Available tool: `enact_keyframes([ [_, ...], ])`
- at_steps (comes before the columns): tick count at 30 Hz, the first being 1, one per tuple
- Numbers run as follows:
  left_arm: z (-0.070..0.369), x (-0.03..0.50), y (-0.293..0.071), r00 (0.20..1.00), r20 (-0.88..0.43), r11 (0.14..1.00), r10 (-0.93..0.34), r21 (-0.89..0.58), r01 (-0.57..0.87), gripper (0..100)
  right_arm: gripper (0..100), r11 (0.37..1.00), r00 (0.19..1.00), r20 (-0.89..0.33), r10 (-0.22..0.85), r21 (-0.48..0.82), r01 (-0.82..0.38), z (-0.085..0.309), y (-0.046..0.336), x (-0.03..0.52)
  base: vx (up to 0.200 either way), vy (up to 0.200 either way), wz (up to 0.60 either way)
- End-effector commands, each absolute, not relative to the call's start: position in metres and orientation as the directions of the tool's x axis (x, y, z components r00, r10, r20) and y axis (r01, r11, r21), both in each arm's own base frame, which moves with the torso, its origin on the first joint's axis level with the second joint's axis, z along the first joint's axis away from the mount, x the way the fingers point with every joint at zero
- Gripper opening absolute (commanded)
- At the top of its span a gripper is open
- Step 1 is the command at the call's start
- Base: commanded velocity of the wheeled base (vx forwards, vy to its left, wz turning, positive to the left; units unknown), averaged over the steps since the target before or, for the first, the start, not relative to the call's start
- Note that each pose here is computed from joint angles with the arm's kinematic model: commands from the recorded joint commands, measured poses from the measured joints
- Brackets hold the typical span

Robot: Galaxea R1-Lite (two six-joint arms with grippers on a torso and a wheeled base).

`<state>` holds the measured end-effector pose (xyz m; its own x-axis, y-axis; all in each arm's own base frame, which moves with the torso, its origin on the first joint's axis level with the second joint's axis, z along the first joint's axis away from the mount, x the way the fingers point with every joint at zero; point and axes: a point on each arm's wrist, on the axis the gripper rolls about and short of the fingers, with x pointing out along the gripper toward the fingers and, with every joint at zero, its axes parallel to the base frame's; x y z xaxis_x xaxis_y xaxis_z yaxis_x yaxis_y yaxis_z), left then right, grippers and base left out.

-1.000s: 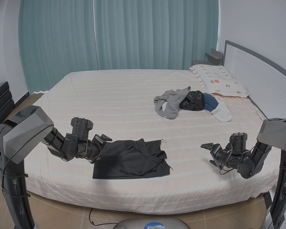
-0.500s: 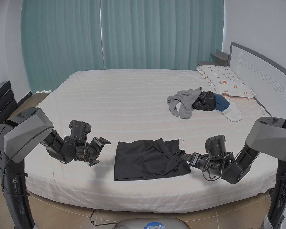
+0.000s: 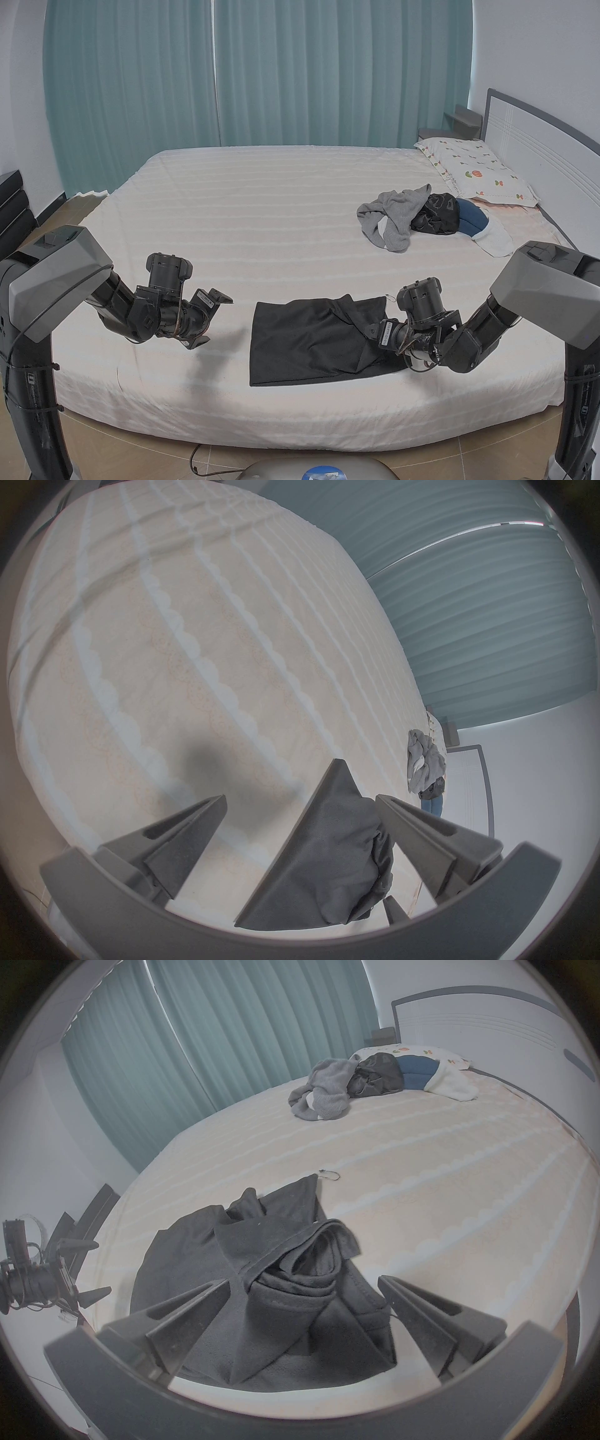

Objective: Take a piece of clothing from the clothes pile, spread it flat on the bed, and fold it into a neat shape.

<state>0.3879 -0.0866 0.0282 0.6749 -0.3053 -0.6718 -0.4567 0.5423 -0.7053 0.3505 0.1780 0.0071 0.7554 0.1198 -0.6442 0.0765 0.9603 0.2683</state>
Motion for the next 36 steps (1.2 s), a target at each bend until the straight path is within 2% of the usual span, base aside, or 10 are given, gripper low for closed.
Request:
enact_keyframes([
  [1, 0.027, 0.388, -0.087, 0.672, -0.674, 0.544, -0.305, -0.703, -0.458, 100, 100, 0.968, 0.743, -0.662, 0.102, 0.237, 0.079, -0.006, 0.187, 0.358, 0.000, 0.000, 0.00],
  [10, 0.027, 0.388, -0.087, 0.672, -0.674, 0.544, -0.305, -0.703, -0.458, 100, 100, 0.984, 0.736, -0.674, 0.061, 0.166, 0.071, -0.013, 0.185, 0.355, 0.000, 0.000, 0.00],
  [18, 0.026, 0.388, -0.087, 0.671, -0.675, 0.544, -0.305, -0.702, -0.459, 100, 100, 0.977, 0.704, -0.710, -0.005, 0.145, 0.154, -0.005, 0.148, 0.349, 0.000, 0.000, 0.00],
  [29, 0.026, 0.388, -0.087, 0.669, -0.678, 0.557, -0.305, -0.697, -0.452, 100, 100, 0.977, 0.650, -0.759, -0.032, 0.112, 0.179, -0.001, 0.127, 0.312, 0.000, 0.000, 0.00],
  [33, 0.025, 0.388, -0.087, 0.668, -0.680, 0.564, -0.302, -0.692, -0.450, 100, 100, 0.972, 0.668, -0.744, -0.027, 0.137, 0.191, 0.010, 0.121, 0.308, 0.000, 0.000, 0.00],
  [36, 0.024, 0.388, -0.087, 0.671, -0.683, 0.566, -0.291, -0.688, -0.454, 100, 100, 0.966, 0.697, -0.717, 0.026, 0.198, 0.168, 0.028, 0.121, 0.306, 0.000, 0.000, 0.00],
])
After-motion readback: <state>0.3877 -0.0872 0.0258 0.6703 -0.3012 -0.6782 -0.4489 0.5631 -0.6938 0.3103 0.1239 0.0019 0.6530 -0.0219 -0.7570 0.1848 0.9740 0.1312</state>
